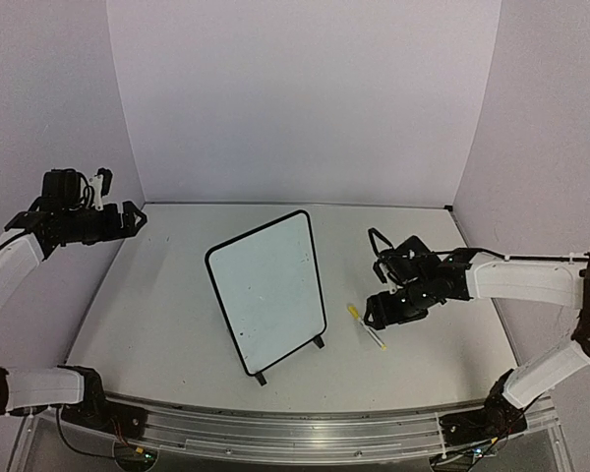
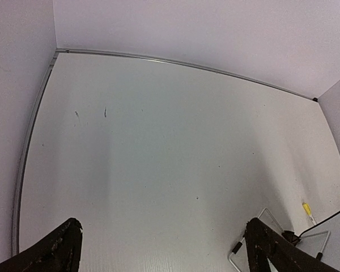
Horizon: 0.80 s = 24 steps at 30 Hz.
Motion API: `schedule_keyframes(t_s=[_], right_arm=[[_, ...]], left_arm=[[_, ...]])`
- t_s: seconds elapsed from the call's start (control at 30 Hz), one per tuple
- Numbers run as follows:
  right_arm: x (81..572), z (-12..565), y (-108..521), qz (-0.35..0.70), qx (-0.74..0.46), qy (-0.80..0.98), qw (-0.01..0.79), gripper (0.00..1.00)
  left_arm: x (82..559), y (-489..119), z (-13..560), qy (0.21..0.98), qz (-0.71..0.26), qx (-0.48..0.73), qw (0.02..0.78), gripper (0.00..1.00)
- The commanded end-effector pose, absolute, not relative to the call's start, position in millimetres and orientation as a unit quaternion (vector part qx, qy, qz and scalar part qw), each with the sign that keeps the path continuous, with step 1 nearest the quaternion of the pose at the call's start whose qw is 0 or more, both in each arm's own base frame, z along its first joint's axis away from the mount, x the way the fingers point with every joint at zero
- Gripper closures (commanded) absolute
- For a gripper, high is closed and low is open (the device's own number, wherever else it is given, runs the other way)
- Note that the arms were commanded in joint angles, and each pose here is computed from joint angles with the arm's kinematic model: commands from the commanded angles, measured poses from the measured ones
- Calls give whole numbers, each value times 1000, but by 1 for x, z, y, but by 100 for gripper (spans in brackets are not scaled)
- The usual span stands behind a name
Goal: Write a sentence on the whiteboard
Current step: Pick up the whiteboard marker from the center of the board.
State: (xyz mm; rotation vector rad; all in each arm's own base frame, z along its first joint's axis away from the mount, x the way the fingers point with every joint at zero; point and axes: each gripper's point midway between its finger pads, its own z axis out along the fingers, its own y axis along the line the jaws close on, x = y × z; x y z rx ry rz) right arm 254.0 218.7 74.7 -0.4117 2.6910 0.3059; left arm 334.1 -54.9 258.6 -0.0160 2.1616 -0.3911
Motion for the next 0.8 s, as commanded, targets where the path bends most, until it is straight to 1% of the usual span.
schedule_keyframes(t_s=[0.0,0.07,0.2,0.37,0.77], right_arm=[[260,70,221,37,-171,965,193,26],[260,63,225,31,-174,968,180,32],[265,54,229,24,-162,972,171,38],[266,39,229,11,-151,977,153,51],[261,17,225,-6,-142,982,126,68]], left_arm=[[339,-62,289,845,-169,23,507,1],[338,-62,287,846,-170,23,505,1],[336,-63,286,845,-174,26,505,1],[335,-66,286,844,-182,29,503,1],[334,-75,284,843,-205,41,496,1]])
